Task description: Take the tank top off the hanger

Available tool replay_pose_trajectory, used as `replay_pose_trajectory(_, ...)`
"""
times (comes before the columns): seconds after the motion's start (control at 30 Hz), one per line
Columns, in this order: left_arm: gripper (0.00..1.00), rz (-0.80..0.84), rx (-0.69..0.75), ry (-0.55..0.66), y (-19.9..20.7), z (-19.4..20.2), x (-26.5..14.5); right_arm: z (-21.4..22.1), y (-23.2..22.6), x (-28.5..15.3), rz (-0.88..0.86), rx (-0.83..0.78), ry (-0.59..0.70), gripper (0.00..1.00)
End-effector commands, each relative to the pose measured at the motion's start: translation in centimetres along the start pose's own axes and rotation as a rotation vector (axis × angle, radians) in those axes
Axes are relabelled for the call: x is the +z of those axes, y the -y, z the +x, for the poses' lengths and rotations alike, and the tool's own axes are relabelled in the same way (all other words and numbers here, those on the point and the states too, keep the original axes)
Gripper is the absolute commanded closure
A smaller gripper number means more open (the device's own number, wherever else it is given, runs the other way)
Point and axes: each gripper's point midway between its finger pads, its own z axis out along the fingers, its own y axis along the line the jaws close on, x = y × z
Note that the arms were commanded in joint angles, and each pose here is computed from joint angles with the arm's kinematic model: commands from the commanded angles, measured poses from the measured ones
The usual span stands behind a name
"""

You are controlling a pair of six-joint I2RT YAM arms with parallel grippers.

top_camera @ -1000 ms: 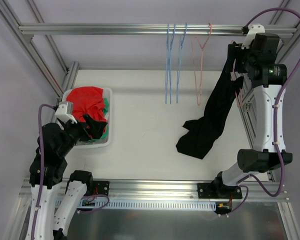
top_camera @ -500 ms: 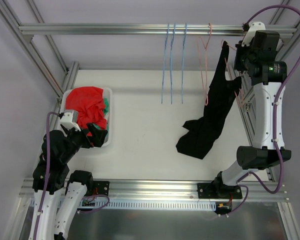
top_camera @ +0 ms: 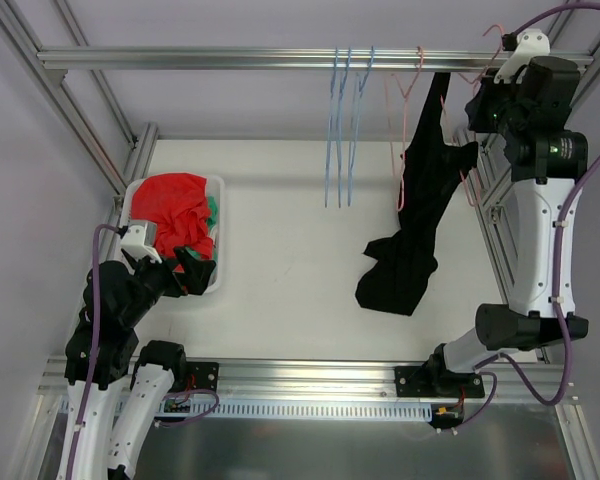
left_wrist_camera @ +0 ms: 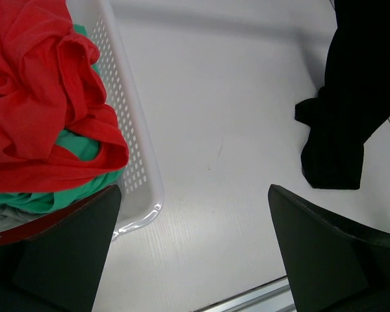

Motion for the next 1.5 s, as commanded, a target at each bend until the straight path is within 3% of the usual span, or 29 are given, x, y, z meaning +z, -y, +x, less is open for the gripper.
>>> replay_pose_trajectory(0.0, 0.01, 0.048, 0.035, 0.021, 0.8, -0.4, -0.1, -5.1, -0.7, -3.7, -0.03, 0.015, 0.206, 1.0)
replay_pose_trajectory(0.17, 0.01, 0.124, 0.067, 0.011, 2.4, -1.1, -0.2, -3.7, -1.0, -5.3, -0.04, 0.016, 0.192, 1.0)
replay_pose_trajectory(0.3, 0.01, 0.197, 0.098, 0.001, 4.3, -2.8, -0.3, -1.4, -0.9, -9.3, -0.021, 0.033, 0.198, 1.0)
replay_pose_trajectory(0.5, 0.01, 0.333, 0.082, 0.015, 8.6, -8.7, 1.0, 7.0, -1.0, -13.2, 0.001, 0.089, 0.066, 1.0)
replay_pose_trajectory(0.63, 0.01, 0.372, 0.097, 0.016, 12.8, -11.8, 4.0, 11.4, -2.8, -18.8, -0.068, 0.143, 0.056, 1.0)
replay_pose_trajectory(0.67, 0.01, 0.462, 0.151, -0.002, 16.4, -10.9, 3.7, 12.2, -3.0, -19.6, -0.078, 0.144, 0.051, 1.0)
replay_pose_trajectory(0.73, 0.01, 0.447, 0.191, 0.023, 19.5, -11.9, 5.2, 14.8, -3.0, -21.4, -0.066, 0.152, 0.009, 1.0)
replay_pose_trajectory(0.8, 0.01, 0.575, 0.258, 0.034, 25.0, -11.2, 4.3, 16.3, -2.9, -24.5, -0.051, 0.141, 0.018, 1.0)
replay_pose_trajectory(0.87, 0.01, 0.655, 0.324, 0.048, 29.7, -11.0, 5.0, 16.9, -2.7, -27.1, -0.034, 0.125, 0.047, 1.0)
replay_pose_trajectory(0.9, 0.01, 0.751, 0.328, 0.094, 33.0, -12.3, 3.0, 17.4, -2.7, -28.6, -0.031, 0.119, 0.04, 1.0)
replay_pose_trajectory(1.03, 0.01, 0.881, 0.422, 0.052, 40.6, -9.4, 5.3, 17.7, -3.0, -32.1, -0.045, 0.12, 0.062, 1.0)
replay_pose_trajectory(1.33, 0.02, 1.019, 0.408, 0.007, 48.0, -6.8, 8.8, 16.4, -3.6, -36.0, -0.161, 0.106, 0.142, 1.0)
replay_pose_trajectory(1.47, 0.21, 1.008, 0.409, -0.019, 48.2, -5.5, 9.8, 15.9, -2.9, -36.7, -0.153, 0.1, 0.165, 1.0)
